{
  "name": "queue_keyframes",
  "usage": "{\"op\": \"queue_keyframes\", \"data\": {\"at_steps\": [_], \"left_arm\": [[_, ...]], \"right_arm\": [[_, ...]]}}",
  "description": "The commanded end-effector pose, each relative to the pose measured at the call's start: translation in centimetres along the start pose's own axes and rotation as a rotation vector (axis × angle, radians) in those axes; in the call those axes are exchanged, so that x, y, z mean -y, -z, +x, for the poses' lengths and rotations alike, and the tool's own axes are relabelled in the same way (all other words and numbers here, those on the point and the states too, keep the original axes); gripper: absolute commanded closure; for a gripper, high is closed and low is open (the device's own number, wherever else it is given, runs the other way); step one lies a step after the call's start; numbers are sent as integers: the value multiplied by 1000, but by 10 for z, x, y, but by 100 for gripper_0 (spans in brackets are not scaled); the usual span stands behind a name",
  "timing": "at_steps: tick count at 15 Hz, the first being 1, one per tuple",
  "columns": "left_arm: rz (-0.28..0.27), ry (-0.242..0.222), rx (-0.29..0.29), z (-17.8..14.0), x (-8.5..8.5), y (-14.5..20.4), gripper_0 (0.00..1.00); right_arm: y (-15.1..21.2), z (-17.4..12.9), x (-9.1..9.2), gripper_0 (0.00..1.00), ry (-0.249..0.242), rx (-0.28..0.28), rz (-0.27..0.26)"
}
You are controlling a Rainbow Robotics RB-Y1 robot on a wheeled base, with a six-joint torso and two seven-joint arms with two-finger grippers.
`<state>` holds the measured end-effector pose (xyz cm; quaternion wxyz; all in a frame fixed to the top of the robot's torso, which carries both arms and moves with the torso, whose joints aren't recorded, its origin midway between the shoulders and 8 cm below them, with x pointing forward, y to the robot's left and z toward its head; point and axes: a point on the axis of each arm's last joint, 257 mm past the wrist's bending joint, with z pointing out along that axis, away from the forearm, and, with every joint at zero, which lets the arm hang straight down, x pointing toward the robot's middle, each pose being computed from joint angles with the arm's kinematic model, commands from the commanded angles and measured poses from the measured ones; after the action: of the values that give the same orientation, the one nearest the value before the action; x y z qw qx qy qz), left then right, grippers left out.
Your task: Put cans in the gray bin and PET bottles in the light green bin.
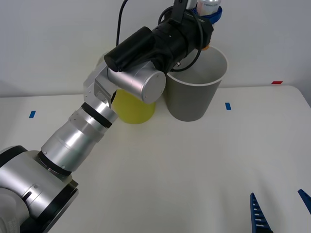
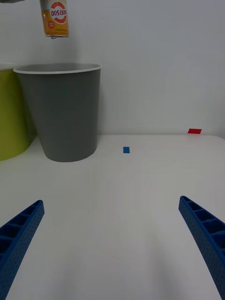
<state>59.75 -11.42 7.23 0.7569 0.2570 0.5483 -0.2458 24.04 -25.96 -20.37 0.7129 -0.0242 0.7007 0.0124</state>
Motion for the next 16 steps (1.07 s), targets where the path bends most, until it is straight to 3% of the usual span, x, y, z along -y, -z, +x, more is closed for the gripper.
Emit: {"op": "queue_keyframes", "data": {"at_steps": [1,6,7,8,9,16], "left_arm": [[3,10,-3,3,3,-1,100],[-2,22,10,7,3,-2,100],[-1,25,8,8,3,-2,69],[-2,27,9,8,3,-2,14],[-1,29,10,7,3,-2,0],[2,21,21,-2,1,-4,0]], "right_arm": [[0,0,0,0,0,0,0],[0,0,0,0,0,0,0],[0,0,0,0,0,0,0],[0,0,0,0,0,0,0],[0,0,0,0,0,0,0],[0,0,0,0,0,0,0]]}}
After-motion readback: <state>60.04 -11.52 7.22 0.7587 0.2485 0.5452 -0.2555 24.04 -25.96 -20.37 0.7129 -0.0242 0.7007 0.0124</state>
